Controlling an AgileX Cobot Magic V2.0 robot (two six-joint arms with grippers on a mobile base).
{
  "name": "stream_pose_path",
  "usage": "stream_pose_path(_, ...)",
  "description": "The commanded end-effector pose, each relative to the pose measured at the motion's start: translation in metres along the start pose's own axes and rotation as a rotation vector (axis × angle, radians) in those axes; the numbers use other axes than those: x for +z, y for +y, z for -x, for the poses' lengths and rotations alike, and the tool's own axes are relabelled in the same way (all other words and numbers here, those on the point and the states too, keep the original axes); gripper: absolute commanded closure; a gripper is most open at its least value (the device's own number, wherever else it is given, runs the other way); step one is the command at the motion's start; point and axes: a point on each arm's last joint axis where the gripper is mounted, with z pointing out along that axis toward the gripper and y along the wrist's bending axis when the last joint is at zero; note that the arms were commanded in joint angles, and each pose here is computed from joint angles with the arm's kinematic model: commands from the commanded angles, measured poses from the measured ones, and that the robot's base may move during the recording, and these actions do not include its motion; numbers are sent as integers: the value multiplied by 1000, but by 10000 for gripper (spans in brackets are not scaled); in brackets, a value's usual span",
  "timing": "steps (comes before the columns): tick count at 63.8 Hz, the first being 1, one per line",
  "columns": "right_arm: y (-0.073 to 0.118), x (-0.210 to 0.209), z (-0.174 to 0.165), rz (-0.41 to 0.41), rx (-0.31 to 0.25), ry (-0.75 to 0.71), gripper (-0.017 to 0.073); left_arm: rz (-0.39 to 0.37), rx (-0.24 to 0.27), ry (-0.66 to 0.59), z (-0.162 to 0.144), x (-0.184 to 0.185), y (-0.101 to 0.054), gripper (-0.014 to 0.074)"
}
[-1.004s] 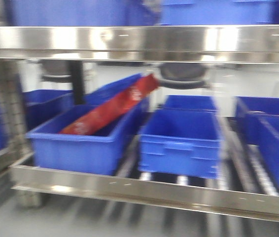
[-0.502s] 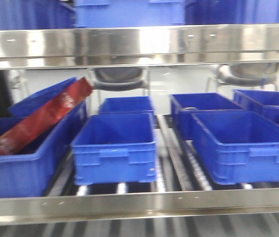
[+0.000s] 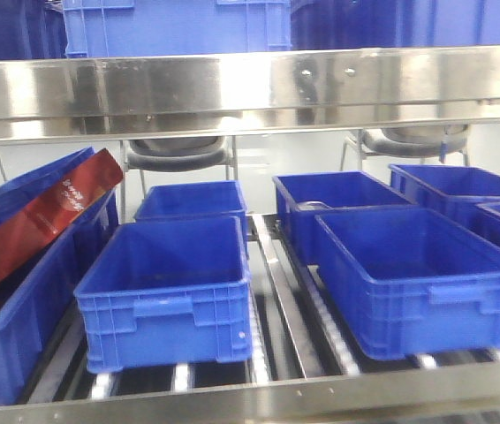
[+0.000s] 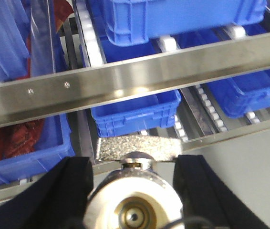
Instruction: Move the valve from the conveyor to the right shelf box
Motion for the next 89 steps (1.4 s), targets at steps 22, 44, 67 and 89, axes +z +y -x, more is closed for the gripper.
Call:
stream_pose_path(22,0,-9,11,-14,-1,-99,712,-2,-6,-60,5,-6,-2,704)
stream_pose_path(44,0,-9,11,-14,-1,-99,712,-2,-6,-60,5,-6,-2,704)
stream_pose_path(67,0,-9,11,-14,-1,-99,712,-2,-6,-60,5,-6,-2,704)
stream_pose_path(89,0,-9,11,-14,-1,-99,712,-2,-6,-60,5,-6,-2,704)
